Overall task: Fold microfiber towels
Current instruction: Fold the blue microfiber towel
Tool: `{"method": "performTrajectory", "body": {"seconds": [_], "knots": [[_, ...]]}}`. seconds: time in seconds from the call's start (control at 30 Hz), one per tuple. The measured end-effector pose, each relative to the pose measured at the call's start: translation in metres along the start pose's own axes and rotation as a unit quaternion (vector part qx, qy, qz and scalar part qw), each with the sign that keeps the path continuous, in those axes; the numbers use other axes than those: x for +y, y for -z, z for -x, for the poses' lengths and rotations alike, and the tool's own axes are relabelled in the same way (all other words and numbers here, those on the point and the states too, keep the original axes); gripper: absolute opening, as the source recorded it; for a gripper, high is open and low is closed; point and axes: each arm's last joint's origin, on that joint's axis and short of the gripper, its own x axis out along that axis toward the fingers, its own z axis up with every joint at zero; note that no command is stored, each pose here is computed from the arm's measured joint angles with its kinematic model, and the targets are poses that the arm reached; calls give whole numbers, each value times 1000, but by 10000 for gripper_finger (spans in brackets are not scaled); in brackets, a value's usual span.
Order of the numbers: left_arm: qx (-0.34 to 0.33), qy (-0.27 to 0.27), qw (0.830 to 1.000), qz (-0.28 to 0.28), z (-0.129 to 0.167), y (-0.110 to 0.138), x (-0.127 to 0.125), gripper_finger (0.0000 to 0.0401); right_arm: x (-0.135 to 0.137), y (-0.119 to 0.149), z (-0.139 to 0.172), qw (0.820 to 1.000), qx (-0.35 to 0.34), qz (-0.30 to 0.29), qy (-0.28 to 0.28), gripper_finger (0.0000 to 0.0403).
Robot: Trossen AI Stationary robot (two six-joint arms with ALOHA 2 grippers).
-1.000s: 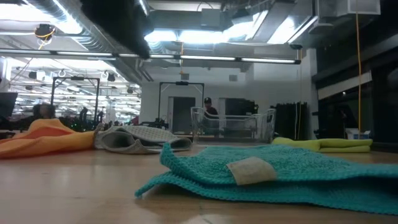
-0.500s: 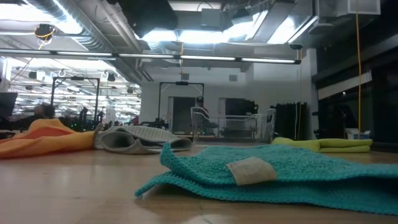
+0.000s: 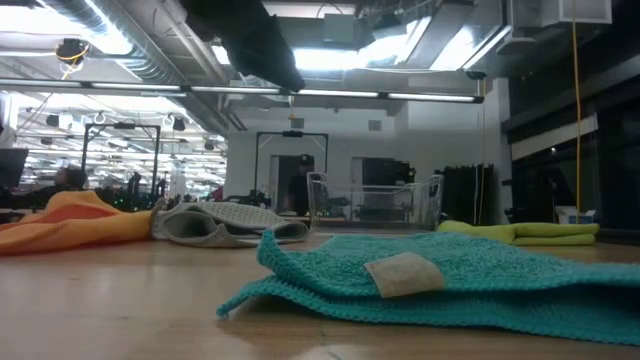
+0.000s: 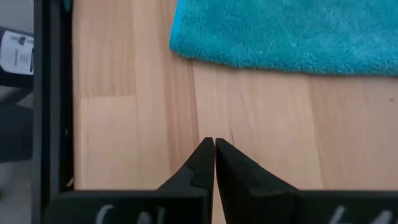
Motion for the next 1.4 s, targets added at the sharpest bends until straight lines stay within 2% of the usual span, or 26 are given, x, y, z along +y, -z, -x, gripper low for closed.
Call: {"method": "performTrajectory", "body": {"seconds": [0.2, 0.43, 0.67, 0.9, 1.03, 1.17, 1.27, 1.4], "knots": [[-2, -11, 999, -43, -2, -2, 9, 211, -5, -10, -4, 1000, -14, -14, 4, 19], [-1, -11, 999, -44, -2, -2, 11, 209, -11, -15, -7, 1000, -9, -20, 16, 29], [-1, -10, 999, -45, -2, -2, 10, 209, -16, -18, -8, 999, -20, -15, 41, 97], [-2, -10, 999, -42, -2, -2, 10, 209, -16, -18, -9, 999, -17, 10, 35, 177], [-2, -10, 999, -42, -2, -2, 10, 209, -12, -21, -9, 998, -29, 44, 21, 199], [-7, 5, 999, -38, -8, -1, 2, 209, -7, -25, -8, 994, -51, 94, 0, 201], [5, 20, 994, -107, -16, 7, -19, 209, -5, -28, -8, 989, -66, 129, -10, 198], [12, 15, 978, -208, -29, 23, -53, 209, -1, -31, -7, 985, -83, 148, -22, 194]]}}
